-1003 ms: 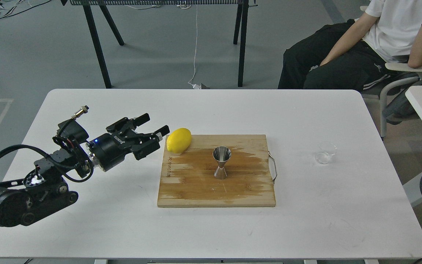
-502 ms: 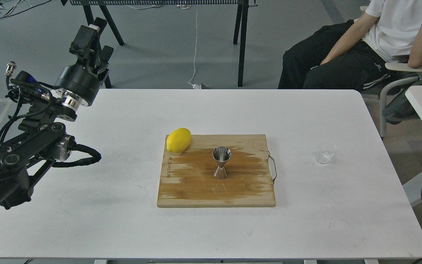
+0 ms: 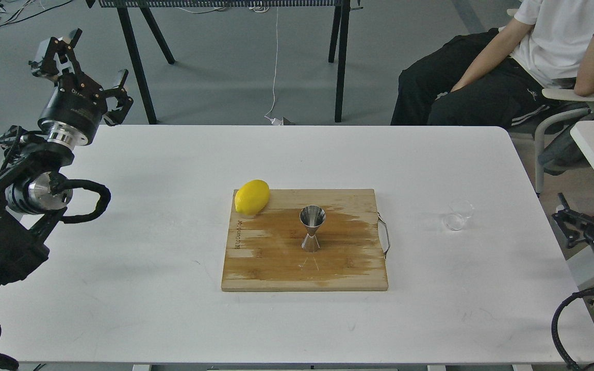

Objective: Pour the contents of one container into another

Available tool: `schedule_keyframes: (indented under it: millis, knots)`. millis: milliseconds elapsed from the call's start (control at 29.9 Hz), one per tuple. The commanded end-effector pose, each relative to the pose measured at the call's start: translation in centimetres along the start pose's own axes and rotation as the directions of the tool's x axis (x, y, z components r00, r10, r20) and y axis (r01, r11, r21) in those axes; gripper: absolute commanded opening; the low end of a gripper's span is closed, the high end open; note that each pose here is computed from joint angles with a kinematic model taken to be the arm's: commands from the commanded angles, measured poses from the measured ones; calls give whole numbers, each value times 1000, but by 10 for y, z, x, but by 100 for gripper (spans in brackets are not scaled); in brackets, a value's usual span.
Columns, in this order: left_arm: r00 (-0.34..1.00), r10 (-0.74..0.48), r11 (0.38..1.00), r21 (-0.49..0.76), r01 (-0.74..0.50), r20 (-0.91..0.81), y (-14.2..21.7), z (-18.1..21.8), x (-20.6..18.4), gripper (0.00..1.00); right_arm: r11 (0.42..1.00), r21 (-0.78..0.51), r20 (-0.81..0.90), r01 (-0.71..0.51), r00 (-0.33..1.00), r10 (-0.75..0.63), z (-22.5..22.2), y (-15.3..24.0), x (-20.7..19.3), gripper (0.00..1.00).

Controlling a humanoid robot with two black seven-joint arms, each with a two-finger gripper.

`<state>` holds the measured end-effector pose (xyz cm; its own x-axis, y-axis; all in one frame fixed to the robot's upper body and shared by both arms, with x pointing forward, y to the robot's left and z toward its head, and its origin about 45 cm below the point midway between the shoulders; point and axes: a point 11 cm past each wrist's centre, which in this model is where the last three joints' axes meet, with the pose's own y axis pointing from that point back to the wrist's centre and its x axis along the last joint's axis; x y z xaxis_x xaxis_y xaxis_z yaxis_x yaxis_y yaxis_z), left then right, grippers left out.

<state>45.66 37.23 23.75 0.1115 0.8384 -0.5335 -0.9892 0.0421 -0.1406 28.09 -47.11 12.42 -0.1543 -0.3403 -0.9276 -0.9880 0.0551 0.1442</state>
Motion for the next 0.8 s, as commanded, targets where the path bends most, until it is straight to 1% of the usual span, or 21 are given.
schedule_keyframes:
  millis: [0,134,267,368,502,602,769]
  knots:
    - [998,36,999,-2,-36,-46,0,-7,6,100,998,-50,55,-37,998,40,28,-7,-3,100]
    - [998,29,1000,-6,-29,-55,-2,-9,2,100,984,-112,98,-136,984,147,57,-13,1,100]
    - [997,37,999,-36,-39,-65,-4,-1,4,100,960,-168,123,-222,962,244,87,-22,6,100]
    - [995,43,996,-72,-50,-89,-6,9,5,100,947,-198,105,-251,956,276,96,-24,7,100]
    - [995,46,994,-91,-55,-94,-6,12,6,100,926,-237,84,-294,943,321,105,-25,10,100]
    - [993,53,987,-146,-68,-102,-6,20,7,100,903,-265,65,-338,928,367,114,-29,12,100]
    - [993,52,985,-161,-69,-107,-8,22,5,100,887,-269,115,-375,902,416,133,-33,23,100]
